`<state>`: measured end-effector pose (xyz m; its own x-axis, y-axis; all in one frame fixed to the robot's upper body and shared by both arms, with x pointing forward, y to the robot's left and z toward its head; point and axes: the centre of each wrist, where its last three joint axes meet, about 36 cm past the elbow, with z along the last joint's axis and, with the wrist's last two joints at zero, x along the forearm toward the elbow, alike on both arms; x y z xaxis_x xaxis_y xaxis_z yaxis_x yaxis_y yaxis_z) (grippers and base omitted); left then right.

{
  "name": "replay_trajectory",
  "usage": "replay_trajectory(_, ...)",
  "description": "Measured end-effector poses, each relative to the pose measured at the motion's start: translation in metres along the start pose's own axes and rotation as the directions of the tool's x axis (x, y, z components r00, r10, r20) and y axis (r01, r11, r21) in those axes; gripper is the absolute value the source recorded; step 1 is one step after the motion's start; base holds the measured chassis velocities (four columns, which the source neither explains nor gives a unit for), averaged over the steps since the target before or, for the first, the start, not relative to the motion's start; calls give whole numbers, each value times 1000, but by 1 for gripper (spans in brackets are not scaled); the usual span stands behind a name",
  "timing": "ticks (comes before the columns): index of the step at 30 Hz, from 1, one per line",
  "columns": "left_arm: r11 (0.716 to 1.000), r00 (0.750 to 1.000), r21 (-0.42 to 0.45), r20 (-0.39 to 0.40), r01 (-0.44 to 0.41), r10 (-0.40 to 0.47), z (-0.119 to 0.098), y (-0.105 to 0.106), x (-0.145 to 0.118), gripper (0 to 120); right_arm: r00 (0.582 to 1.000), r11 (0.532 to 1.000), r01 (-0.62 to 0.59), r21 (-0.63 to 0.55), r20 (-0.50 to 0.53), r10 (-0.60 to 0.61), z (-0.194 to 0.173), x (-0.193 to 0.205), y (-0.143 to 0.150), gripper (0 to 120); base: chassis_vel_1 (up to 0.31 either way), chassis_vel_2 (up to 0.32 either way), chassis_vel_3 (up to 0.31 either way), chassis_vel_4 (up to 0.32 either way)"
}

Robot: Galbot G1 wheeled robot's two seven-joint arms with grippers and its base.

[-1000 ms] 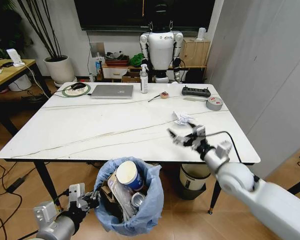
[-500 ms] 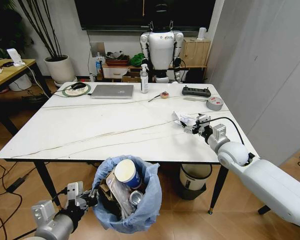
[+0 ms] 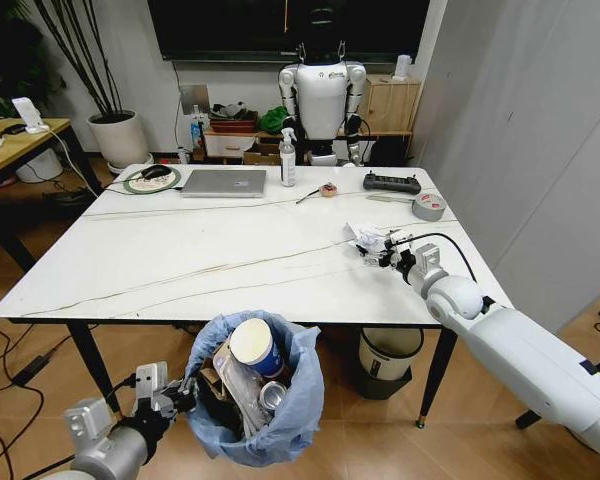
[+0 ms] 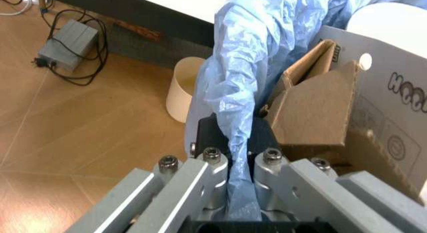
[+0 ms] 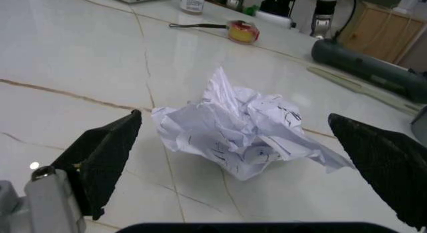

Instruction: Pick up the trash bin and place the trash from the table into it.

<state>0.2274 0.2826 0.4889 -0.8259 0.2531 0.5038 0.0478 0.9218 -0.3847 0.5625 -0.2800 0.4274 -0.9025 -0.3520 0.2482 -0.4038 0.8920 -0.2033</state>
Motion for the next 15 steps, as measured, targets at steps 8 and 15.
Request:
replay_trajectory(8,1000,1000,4,0,-2,2,-1,0,-1,0,1000,1000,9,13,5,-9,-4,-12,4,100,0,0,0,0)
replay_trajectory(15,1000,1000,6,-2,-2,2,0,0,-1,0,1000,999,24,28,-7,-24,-1,-20,11,100,0,0,0,0)
